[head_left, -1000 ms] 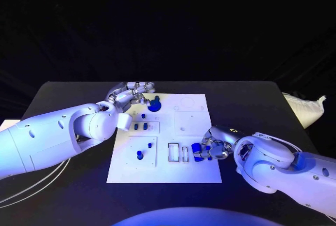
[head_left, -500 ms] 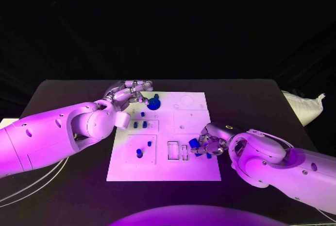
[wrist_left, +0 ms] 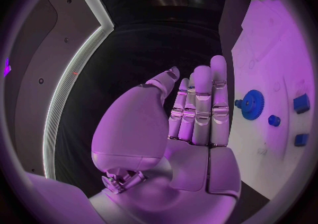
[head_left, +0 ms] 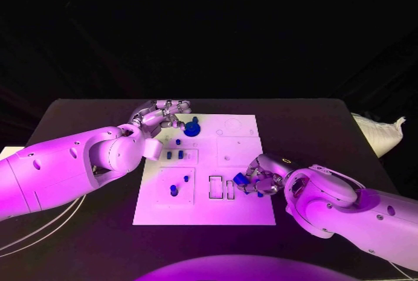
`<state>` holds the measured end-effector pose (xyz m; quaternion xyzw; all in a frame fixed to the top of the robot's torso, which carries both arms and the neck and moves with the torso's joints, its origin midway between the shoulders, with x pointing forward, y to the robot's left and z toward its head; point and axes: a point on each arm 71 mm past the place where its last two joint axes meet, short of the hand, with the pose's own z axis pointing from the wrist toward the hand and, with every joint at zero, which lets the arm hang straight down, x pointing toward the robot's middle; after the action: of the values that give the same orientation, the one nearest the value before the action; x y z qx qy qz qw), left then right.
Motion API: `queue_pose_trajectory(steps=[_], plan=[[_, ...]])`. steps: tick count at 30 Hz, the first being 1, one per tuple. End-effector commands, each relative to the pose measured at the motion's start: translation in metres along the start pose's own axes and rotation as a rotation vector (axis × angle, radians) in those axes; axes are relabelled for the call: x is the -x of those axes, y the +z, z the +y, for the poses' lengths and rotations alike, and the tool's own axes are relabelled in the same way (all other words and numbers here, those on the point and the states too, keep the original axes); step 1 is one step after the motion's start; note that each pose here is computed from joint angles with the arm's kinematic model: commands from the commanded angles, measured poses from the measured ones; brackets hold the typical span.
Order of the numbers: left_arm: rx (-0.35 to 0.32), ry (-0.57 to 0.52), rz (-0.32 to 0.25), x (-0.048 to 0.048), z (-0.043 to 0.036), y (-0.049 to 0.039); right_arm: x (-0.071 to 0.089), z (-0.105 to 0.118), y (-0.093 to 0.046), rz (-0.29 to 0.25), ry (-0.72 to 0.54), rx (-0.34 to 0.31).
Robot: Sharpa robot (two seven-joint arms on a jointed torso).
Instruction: Assemble the parts on the task board
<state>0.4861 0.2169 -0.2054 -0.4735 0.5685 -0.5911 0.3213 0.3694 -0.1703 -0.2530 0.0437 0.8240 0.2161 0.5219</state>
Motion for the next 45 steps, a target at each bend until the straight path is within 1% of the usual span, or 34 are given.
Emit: queue_pose_trajectory(steps=[1,7,13,16,24,28,34,45], plan=[[-0.006,-0.001,0.026,-0.0032,-0.0004,0.0004,0.004,0.004,-0.006,-0.056,0.136,-0.017],[-0.007,0.0,0.027,-0.0036,-0.0004,0.0005,0.01,0.012,-0.012,-0.081,0.188,0.0],[-0.007,-0.001,0.03,-0.0042,-0.0002,0.0007,0.009,0.02,-0.012,-0.072,0.204,0.018],[-0.005,-0.003,0.033,-0.0049,0.0011,0.0009,0.007,0.025,-0.01,-0.054,0.207,0.029],[-0.001,-0.006,0.036,-0.0061,0.0036,0.0012,-0.005,0.039,-0.002,0.036,0.185,0.044],[-0.001,-0.006,0.036,-0.0064,0.004,0.0012,-0.01,0.043,0.002,0.068,0.175,0.046],[-0.001,-0.007,0.037,-0.0066,0.0041,0.001,-0.013,0.044,0.007,0.085,0.158,0.041],[0.0,-0.007,0.038,-0.007,0.0042,0.0012,-0.016,0.046,0.008,0.103,0.141,0.042]])
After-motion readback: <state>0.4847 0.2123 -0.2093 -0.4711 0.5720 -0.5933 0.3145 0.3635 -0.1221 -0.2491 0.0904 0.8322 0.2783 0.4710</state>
